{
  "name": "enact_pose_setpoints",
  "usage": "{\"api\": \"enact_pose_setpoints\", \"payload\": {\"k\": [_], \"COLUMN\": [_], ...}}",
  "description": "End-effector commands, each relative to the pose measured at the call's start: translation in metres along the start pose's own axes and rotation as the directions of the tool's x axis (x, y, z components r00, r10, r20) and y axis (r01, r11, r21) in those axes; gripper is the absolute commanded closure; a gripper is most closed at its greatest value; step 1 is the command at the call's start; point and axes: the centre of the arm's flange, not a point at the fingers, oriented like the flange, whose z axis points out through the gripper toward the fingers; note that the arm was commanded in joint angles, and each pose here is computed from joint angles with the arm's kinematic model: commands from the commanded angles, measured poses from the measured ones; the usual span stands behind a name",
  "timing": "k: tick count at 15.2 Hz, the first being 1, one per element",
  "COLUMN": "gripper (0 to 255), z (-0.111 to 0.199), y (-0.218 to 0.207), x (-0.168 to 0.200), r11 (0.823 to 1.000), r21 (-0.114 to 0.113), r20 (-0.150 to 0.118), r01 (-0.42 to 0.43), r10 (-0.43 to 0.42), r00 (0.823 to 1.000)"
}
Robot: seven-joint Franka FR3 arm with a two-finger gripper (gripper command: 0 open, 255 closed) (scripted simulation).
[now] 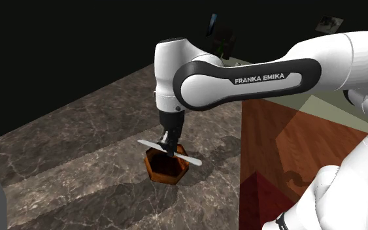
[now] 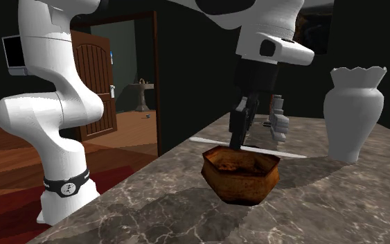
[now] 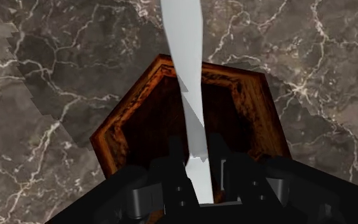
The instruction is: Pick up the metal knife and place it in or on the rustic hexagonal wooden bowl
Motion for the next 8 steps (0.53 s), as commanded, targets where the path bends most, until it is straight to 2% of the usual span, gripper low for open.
{"api": "enact_pose_setpoints", "payload": {"k": [1,8], "gripper": [255,255], "z": [0.0110,0.0177], "y": [0.0006,0.0008], "x": [0.0023,0.0036], "r11": [1.000,1.000], "r21": [0.000,0.000], "r20": [0.000,0.000], "r01": [0.000,0.000], "r10": [0.000,0.000], "r00": [1.000,1.000]}}
